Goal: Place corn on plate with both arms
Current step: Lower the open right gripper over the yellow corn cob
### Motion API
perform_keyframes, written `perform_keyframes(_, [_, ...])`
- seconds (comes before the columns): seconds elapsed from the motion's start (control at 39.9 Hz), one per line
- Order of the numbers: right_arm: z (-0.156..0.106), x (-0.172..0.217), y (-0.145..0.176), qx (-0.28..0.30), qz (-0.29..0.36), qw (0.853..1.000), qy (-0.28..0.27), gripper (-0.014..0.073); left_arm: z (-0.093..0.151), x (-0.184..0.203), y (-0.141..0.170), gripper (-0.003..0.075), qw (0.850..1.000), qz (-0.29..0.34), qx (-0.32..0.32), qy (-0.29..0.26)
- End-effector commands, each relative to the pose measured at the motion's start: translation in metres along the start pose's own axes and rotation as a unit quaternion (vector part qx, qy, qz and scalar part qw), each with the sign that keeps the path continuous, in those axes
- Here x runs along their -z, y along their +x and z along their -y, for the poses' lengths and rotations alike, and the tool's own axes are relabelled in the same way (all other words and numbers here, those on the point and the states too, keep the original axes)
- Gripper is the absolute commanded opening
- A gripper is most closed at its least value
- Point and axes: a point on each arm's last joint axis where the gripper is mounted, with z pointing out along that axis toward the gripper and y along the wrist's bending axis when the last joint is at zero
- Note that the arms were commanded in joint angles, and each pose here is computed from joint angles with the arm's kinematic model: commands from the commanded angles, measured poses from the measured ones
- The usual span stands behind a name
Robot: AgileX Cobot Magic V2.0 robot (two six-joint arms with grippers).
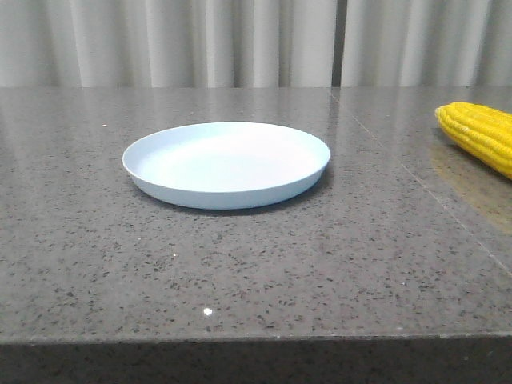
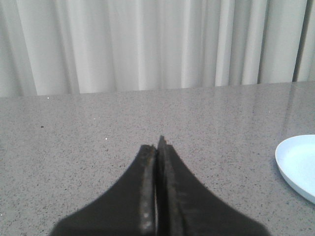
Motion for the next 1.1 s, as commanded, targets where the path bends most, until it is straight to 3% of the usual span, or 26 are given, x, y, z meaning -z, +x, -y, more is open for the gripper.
perform_keyframes(0.0, [-0.001,0.001,-0.017,0.001,0.05,0.999,0.0,0.055,0.0,0.003,-0.015,-0.002,0.999,0.053,-0.001,0.002])
perform_keyframes(0.48, [-0.001,-0.008,-0.019,0.001,0.04,0.999,0.001,0.055,0.0,0.003,-0.015,-0.002,0.999,0.053,-0.001,0.002])
perform_keyframes(0.73, [-0.001,-0.072,-0.039,-0.002,-0.108,0.994,0.007,0.055,0.0,0.003,-0.015,-0.002,0.999,0.053,-0.001,0.002])
perform_keyframes(0.88, [-0.004,-0.125,-0.046,-0.011,-0.219,0.976,0.005,0.055,0.0,0.003,-0.015,-0.002,0.999,0.053,-0.001,0.002])
perform_keyframes(1.08, [-0.026,-0.173,-0.044,0.007,-0.32,0.947,-0.03,0.055,0.0,0.003,-0.015,-0.002,0.999,0.053,-0.001,0.002])
